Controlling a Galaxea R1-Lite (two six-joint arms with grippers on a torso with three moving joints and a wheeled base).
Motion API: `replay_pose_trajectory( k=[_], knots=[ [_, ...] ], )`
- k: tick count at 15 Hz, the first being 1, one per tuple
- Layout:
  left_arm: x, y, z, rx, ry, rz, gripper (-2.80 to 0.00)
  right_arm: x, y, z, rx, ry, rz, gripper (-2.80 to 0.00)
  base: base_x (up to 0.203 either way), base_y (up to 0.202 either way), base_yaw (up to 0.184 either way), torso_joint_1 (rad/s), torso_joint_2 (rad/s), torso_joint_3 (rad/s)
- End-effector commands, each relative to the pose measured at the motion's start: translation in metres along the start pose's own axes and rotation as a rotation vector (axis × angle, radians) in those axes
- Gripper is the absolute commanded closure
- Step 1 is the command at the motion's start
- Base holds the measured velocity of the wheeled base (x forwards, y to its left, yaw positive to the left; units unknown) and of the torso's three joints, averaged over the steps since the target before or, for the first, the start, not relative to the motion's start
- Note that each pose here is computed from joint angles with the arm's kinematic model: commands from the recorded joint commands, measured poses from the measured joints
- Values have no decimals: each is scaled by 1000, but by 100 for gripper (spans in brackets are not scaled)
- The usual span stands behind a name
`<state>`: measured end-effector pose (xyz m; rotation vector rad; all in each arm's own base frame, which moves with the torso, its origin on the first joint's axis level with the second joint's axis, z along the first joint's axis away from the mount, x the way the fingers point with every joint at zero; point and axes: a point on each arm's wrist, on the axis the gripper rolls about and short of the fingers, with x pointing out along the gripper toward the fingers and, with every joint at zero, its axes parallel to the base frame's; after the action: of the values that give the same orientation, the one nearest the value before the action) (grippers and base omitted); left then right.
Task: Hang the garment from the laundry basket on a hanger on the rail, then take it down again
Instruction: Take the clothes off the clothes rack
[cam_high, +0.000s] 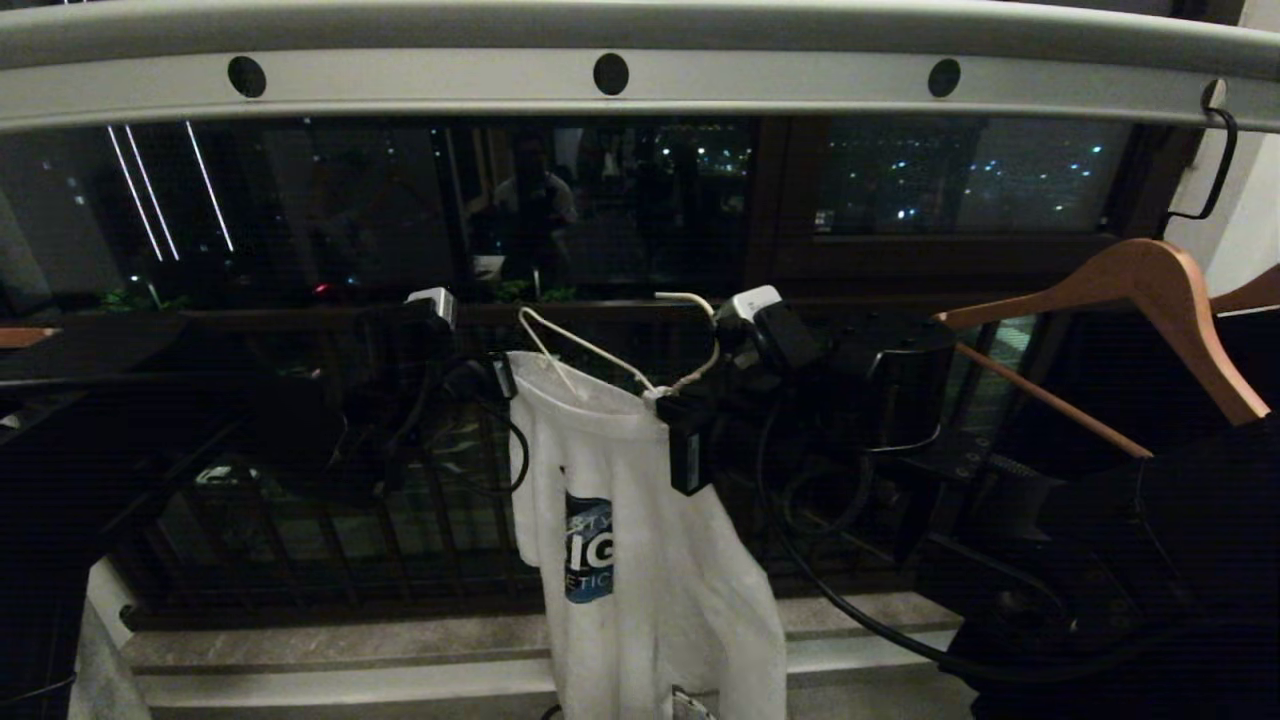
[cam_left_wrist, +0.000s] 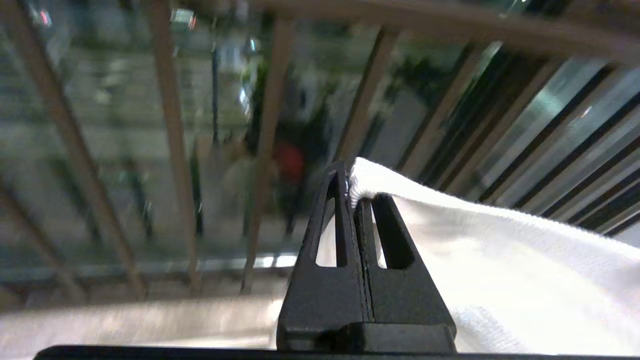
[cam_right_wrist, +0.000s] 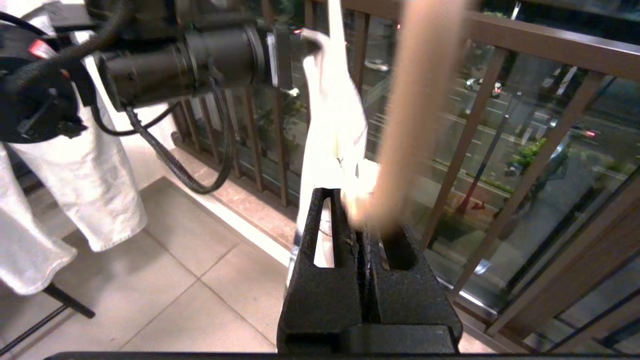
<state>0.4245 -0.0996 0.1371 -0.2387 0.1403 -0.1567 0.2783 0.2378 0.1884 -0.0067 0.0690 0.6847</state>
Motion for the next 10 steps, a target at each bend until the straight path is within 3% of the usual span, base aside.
replay_pose_trajectory(
  k=[1,5,8,10],
  knots=[
    [1,-1,-9,4,29,3,0,0,0,1,0,-7,0,0,0,0,0,0,0,0],
    [-11,-31,-30,34,99,-62,0,10,-3,-10,1,13,-7,0,0,0,0,0,0,0],
    [-24,-51,-57,135,182,-114,0,22,-12,-16,4,-28,-35,0,0,0,0,0,0,0],
    [-25,-55,-71,161,220,-126,0,23,-16,-17,6,-27,-43,0,0,0,0,0,0,0]
  ],
)
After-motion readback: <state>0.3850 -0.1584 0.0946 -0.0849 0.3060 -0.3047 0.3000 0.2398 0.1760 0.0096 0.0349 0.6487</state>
